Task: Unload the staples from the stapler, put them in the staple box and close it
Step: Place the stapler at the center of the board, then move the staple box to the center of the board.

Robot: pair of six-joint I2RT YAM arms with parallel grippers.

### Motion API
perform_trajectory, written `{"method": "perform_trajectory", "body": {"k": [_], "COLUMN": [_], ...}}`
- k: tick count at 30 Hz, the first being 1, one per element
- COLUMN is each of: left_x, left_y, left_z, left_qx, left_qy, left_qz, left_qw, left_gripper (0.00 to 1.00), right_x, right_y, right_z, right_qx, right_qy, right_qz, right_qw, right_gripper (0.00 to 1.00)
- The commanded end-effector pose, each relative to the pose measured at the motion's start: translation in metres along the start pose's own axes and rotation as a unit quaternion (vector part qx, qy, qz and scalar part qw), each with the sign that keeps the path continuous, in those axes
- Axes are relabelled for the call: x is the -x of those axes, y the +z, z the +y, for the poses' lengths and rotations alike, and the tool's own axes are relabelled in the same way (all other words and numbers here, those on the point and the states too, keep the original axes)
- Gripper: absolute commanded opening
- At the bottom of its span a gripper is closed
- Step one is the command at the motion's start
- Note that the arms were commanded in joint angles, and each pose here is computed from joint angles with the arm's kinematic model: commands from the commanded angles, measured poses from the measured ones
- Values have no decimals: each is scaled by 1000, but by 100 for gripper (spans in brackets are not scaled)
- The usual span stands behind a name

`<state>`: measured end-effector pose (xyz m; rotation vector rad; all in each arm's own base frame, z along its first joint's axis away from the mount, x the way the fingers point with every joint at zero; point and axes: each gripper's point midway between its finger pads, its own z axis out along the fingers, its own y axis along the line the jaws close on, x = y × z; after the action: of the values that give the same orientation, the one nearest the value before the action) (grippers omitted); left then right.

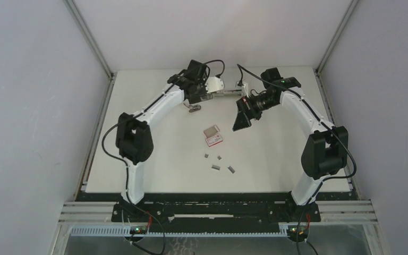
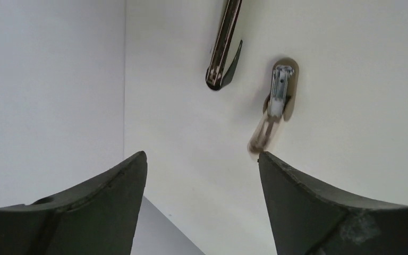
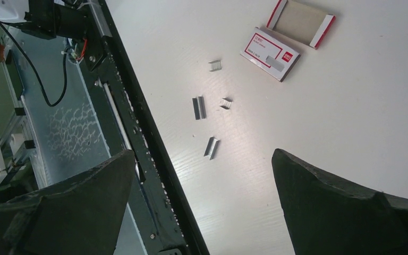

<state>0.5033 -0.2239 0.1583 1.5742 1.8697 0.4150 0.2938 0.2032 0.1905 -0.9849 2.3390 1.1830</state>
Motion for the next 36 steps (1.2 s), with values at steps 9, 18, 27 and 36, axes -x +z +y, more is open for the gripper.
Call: {"method": "perform_trajectory", "body": {"k": [9, 18, 27, 36], "left_x": [-28, -89, -115, -124], "left_y": [-113, -124, -124, -129], "left_z": [-80, -146, -142, -136], "left_qx": [-56, -142, -99, -79], "left_qy": [-163, -247, -283, -293], "left_qz": [-99, -111, -112, -106], "left_qw": [980, 952, 947, 947], "left_gripper": [99, 100, 100, 100], "right_x": [12, -10, -26, -32], "right_y": [7, 66, 111, 142], "right_z": [-27, -48, -57, -63], "right_qx": [-80, -102, -86, -84], "right_qy": [-1, 26, 71, 99], "right_qz": [-16, 62, 108, 132], "right_qw": [997, 993, 988, 983], "right_gripper": [100, 100, 100, 100]}}
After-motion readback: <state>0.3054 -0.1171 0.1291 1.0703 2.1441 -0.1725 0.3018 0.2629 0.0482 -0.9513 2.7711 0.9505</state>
